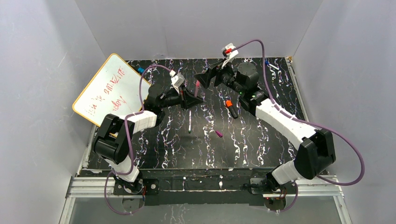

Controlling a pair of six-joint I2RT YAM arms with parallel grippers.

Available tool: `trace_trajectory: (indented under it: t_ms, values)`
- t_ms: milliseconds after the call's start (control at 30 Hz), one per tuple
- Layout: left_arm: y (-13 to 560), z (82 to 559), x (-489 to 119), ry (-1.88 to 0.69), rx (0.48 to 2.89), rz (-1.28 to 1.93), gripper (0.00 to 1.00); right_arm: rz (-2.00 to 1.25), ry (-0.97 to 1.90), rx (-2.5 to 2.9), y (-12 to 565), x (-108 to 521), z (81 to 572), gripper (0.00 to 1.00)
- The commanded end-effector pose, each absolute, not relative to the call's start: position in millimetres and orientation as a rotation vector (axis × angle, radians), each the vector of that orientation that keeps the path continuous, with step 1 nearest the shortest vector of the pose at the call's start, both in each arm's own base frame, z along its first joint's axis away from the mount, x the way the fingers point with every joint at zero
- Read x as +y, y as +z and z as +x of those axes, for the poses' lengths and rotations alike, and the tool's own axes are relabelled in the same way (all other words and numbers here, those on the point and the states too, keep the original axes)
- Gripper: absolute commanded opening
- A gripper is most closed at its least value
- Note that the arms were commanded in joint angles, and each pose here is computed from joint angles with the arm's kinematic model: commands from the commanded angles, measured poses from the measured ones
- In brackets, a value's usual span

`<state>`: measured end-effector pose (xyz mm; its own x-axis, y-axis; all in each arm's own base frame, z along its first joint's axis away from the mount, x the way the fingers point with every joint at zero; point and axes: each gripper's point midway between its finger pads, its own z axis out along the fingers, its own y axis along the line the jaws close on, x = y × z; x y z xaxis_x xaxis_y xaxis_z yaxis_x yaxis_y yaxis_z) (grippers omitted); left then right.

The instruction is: Insert the pens into the pen caps

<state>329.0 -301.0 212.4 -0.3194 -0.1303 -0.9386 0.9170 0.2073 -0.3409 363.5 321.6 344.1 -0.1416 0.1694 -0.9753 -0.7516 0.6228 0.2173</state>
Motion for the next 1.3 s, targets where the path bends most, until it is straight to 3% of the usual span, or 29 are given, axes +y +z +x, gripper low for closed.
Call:
trace_trajectory:
  t_ms: [0, 833, 1033, 1200, 1267]
  values:
    - [220.3, 320.8, -301.7, -1.32, 1.446, 0.818, 0.0, -0.592, 0.953, 1.402, 378.6, 337.6, 353.2, 0.93]
    - [221.3, 327.4, -302.4, -1.295, 1.442, 0.817, 0.0, -0.695, 1.065, 1.546, 339.3, 354.7, 341.0, 0.56]
    - [228.0, 331.9, -303.4, -1.283, 1.426, 0.819, 0.0, -0.716, 1.09, 1.573, 328.6, 358.1, 338.4, 0.37]
    - [235.4, 337.1, -304.9, -1.27, 1.41, 0.827, 0.0, -0.736, 1.118, 1.604, 318.2, 361.4, 335.2, 0.05]
    - [239.4, 340.2, -304.7, -1.258, 1.402, 0.828, 0.0, -0.74, 1.122, 1.624, 312.2, 362.0, 334.7, 0.01]
